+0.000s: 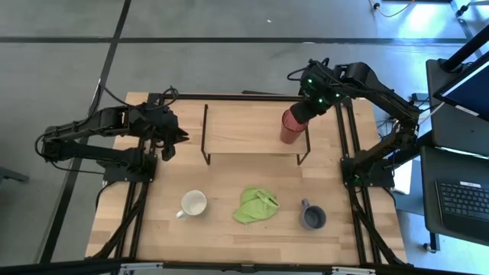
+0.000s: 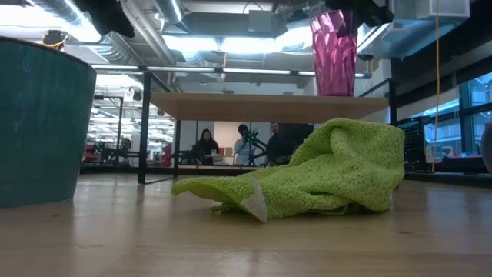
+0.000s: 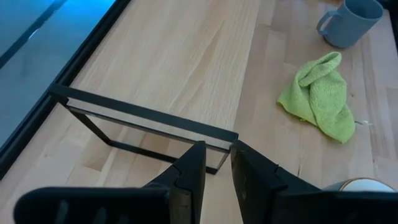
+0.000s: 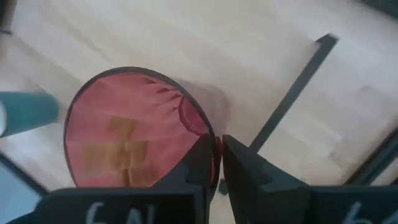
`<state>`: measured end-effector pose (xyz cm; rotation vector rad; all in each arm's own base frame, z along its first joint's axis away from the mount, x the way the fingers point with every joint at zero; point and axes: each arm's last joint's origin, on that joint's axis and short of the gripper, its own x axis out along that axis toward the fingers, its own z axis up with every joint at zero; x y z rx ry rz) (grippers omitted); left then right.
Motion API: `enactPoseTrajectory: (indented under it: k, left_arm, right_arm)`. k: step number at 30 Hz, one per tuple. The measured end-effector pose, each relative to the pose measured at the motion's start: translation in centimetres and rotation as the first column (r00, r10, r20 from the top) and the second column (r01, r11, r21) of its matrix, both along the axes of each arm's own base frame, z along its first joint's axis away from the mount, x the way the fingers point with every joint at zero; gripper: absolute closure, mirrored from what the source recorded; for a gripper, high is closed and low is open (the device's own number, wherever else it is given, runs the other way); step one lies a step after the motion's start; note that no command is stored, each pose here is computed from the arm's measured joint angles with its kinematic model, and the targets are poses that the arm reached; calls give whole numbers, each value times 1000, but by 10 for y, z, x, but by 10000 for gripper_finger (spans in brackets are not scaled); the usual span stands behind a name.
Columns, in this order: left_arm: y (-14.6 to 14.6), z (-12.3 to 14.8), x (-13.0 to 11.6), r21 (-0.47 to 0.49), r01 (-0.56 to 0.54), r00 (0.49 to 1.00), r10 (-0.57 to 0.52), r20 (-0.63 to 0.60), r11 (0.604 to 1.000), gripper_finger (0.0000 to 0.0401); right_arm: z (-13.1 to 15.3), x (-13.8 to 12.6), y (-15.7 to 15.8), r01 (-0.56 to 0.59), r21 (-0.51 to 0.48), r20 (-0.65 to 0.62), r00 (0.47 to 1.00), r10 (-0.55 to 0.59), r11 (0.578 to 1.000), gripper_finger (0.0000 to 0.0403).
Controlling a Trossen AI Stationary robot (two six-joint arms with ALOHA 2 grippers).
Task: Stack small to large cups/mugs on shelf
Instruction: Put the red cup on the shelf
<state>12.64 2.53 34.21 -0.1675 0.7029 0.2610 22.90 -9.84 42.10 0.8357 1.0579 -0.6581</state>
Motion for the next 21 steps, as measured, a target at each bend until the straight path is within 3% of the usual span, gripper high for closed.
enactPoseTrajectory:
  k: [6,21]
  left_arm:
    - [1,-1,4,-2,0,1000,0,-11,1000,330]
    - [4,-9,20,-12,2,997,-3,-74,1000,330]
  right_arm:
    - [0,2,4,-39,48,22,999,38,998,363]
    - [0,1,2,-45,-49,-19,999,44,998,363]
